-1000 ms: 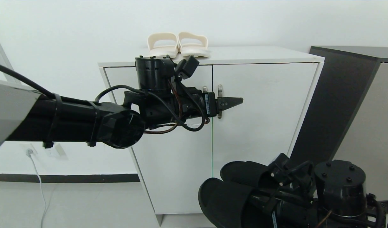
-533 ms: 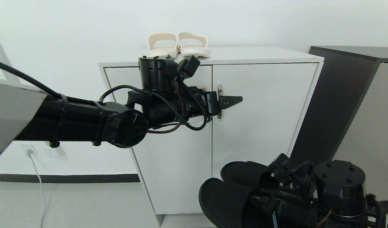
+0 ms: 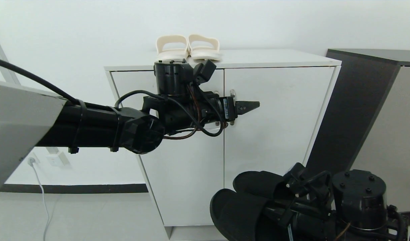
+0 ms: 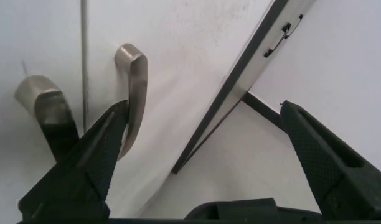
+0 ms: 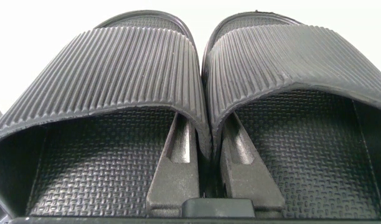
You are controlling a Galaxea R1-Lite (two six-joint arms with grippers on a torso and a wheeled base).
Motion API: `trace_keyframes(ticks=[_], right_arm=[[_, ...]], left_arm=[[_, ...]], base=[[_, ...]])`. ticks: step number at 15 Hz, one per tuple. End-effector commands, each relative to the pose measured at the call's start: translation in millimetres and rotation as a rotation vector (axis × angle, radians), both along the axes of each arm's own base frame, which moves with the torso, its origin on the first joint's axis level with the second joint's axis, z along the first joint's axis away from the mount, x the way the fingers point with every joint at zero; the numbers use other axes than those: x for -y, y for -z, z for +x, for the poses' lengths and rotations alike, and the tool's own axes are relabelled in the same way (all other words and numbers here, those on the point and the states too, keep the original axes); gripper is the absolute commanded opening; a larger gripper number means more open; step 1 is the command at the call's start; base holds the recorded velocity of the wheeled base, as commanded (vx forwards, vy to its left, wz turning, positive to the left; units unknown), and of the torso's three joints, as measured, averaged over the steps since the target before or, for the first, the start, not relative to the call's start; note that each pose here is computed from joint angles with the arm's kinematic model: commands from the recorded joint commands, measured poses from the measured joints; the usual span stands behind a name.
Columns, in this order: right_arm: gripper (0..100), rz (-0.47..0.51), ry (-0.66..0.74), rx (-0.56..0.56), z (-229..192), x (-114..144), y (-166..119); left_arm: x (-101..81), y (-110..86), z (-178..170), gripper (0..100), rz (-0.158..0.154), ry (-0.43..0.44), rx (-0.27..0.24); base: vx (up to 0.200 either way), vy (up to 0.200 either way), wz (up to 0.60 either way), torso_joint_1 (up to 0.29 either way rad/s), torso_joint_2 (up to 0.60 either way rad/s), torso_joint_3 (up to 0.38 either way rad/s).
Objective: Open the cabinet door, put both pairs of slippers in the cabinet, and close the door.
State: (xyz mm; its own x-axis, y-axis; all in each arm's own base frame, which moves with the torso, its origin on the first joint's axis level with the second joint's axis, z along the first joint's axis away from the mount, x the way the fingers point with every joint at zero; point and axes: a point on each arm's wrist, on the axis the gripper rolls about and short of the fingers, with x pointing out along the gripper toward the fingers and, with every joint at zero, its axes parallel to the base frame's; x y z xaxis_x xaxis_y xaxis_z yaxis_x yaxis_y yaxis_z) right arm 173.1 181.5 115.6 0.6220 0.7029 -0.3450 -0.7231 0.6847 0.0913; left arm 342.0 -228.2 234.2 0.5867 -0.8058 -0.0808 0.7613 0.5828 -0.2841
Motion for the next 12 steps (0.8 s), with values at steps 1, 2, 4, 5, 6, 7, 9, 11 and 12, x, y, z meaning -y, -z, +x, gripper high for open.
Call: trace_keyframes(ticks=[1, 2, 4, 5, 6, 7, 9, 11, 12], right_arm=[[0, -0.001, -0.001, -0.002, 0, 0, 0], [0, -0.003, -0.002, -0.002, 0, 0, 1], [0, -0.004, -0.004, -0.001, -2, 0, 1], [0, -0.005, -0.004, 0.001, -2, 0, 1], [0, -0.005, -0.007, -0.002, -2, 0, 1], [0, -0.013, -0.010, -0.011, -4, 2, 4], [0, -0.014, -0.037, -0.018, -7, 3, 5], [0, -0.008, -0.075, -0.029, -12, 5, 5], [0, -0.008, -0.091, -0.034, -14, 6, 6]], left_arm=[[1.0, 3.2, 1, 0, 0.005, 0.000, -0.011], [0.6, 2.4, 0, 0, 0.003, 0.000, -0.011], [-0.4, 2.2, 0, 0, 0.001, -0.002, -0.016], [0.1, 2.2, 0, 0, 0.002, -0.001, -0.016], [-0.5, 3.5, -1, 0, 0.005, -0.001, -0.021], [-2.8, 3.0, -6, 0, 0.007, 0.006, -0.025], [-4.6, 0.0, -18, 0, 0.009, 0.021, -0.029], [-7.3, -4.7, -34, 0, 0.009, 0.039, -0.029], [-8.0, -7.6, -43, 0, 0.010, 0.052, -0.027]], base=[[0.000, 0.000, 0.00, 0.000, 0.00, 0.000], [0.000, 0.000, 0.00, 0.000, 0.00, 0.000], [0.000, 0.000, 0.00, 0.000, 0.00, 0.000], [0.000, 0.000, 0.00, 0.000, 0.00, 0.000], [0.000, 0.000, 0.00, 0.000, 0.00, 0.000], [0.000, 0.000, 0.00, 0.000, 0.00, 0.000], [0.000, 0.000, 0.00, 0.000, 0.00, 0.000], [0.000, 0.000, 0.00, 0.000, 0.00, 0.000], [0.000, 0.000, 0.00, 0.000, 0.00, 0.000]])
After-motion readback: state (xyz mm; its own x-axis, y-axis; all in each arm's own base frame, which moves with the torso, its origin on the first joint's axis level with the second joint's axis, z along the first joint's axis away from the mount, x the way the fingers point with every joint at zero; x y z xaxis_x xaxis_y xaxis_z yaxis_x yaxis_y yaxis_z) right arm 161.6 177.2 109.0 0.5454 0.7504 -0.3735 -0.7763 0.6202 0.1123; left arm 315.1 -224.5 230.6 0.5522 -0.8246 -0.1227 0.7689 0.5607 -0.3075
